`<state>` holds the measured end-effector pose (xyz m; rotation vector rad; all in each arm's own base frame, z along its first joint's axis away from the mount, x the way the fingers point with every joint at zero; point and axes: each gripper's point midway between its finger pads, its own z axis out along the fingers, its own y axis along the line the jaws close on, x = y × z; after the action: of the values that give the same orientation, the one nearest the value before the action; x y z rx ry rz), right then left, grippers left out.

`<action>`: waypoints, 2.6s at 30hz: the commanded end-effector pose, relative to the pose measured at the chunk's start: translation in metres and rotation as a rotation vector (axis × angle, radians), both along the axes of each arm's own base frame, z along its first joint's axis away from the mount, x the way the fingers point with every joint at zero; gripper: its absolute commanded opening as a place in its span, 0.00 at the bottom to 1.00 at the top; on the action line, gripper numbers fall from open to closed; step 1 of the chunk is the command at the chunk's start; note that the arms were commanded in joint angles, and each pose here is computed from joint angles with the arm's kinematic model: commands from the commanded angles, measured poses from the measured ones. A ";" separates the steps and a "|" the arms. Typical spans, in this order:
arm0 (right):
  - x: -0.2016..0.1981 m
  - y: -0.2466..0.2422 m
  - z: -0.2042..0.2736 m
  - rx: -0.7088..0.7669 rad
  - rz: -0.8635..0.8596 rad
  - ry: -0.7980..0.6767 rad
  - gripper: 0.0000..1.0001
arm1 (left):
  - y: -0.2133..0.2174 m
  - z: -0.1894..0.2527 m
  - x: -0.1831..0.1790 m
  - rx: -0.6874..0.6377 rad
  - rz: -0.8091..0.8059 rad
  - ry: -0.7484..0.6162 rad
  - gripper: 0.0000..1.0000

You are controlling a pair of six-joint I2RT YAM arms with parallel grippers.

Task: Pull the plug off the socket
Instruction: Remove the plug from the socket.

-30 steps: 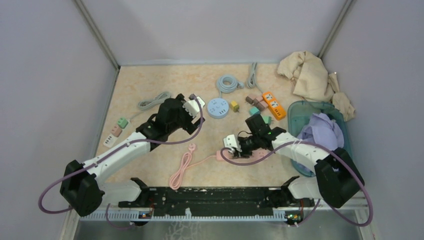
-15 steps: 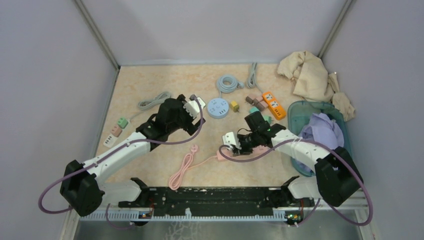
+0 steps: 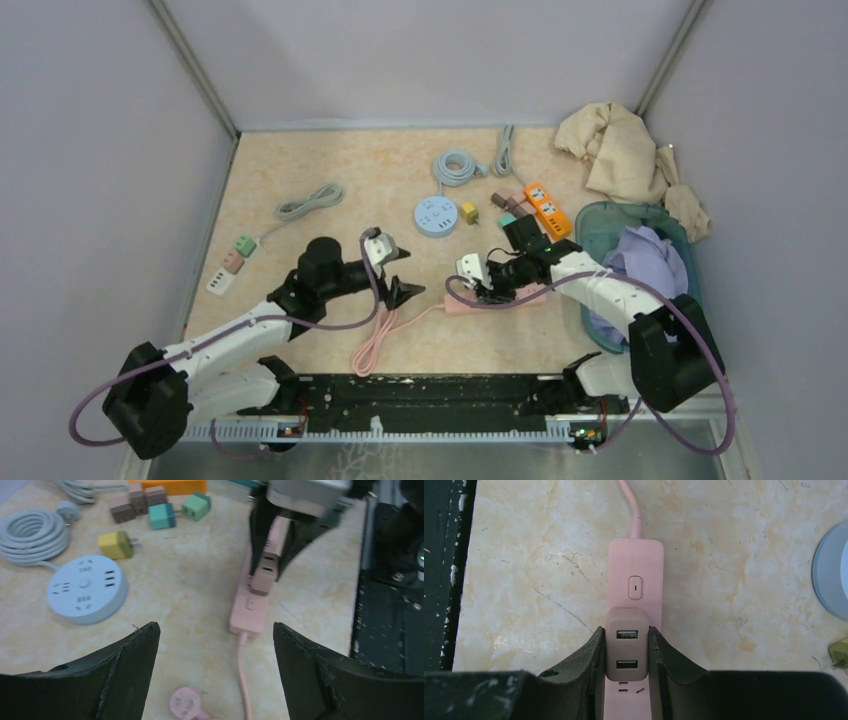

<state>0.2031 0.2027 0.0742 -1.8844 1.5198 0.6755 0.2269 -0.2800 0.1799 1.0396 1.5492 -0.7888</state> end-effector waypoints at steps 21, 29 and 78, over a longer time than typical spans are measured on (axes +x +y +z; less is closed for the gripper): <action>0.006 0.010 0.032 0.089 0.073 -0.092 0.00 | -0.041 -0.049 -0.068 -0.220 -0.213 -0.174 0.92; 0.004 0.010 0.031 0.089 0.078 -0.086 0.00 | -0.046 -0.055 -0.063 -0.240 -0.191 -0.150 1.00; 0.002 0.010 0.023 0.077 0.094 -0.055 0.00 | -0.101 -0.147 -0.037 -0.052 -0.292 -0.056 0.74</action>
<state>0.1959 0.1998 0.0743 -1.9316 1.4643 0.6939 0.1962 -0.3731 0.0422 1.1961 1.3309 -0.9507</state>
